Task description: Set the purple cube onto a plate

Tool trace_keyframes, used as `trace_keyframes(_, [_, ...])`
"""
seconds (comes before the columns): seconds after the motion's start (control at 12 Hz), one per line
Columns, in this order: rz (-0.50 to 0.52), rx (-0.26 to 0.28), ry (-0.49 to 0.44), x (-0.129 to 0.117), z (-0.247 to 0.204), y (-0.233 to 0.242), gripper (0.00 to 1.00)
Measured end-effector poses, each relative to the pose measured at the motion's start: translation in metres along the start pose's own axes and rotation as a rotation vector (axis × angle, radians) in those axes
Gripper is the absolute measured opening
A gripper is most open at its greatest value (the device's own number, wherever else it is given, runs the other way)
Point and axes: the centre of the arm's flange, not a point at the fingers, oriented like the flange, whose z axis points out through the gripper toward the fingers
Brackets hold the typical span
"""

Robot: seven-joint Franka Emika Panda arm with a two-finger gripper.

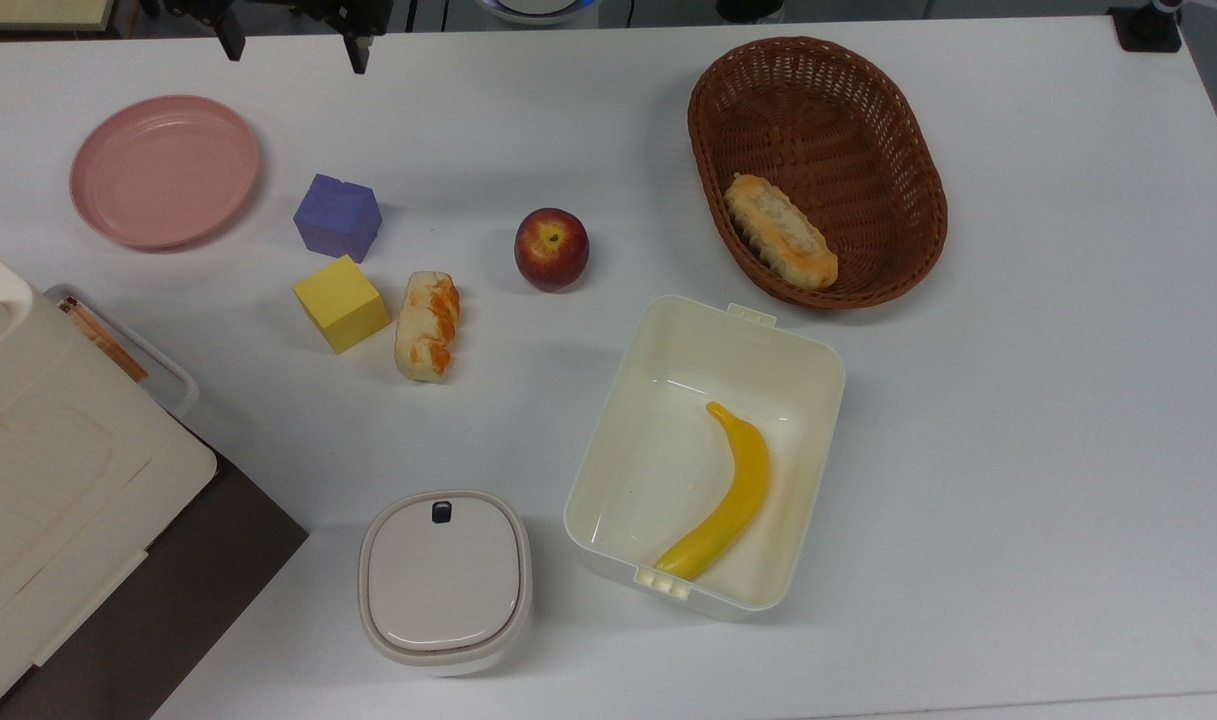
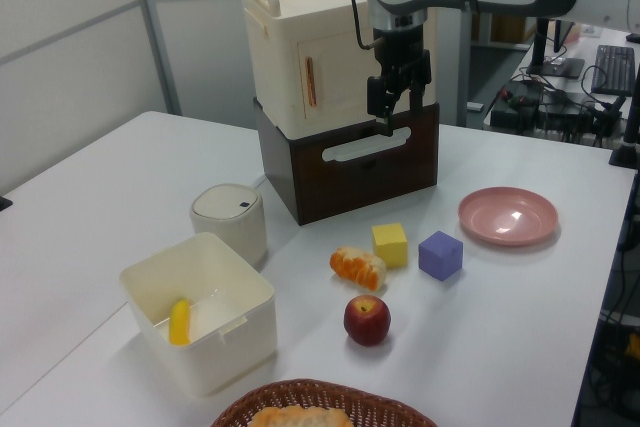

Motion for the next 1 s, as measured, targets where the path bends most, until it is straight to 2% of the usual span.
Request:
trace_keyframes(0.42, [-0.016,0.000,0.000,-0.001,0.000,0.006,1.00])
trace_keyframes(1.0, [-0.090,-0.009,-0.001,0.002,0.000,-0.016,1.00])
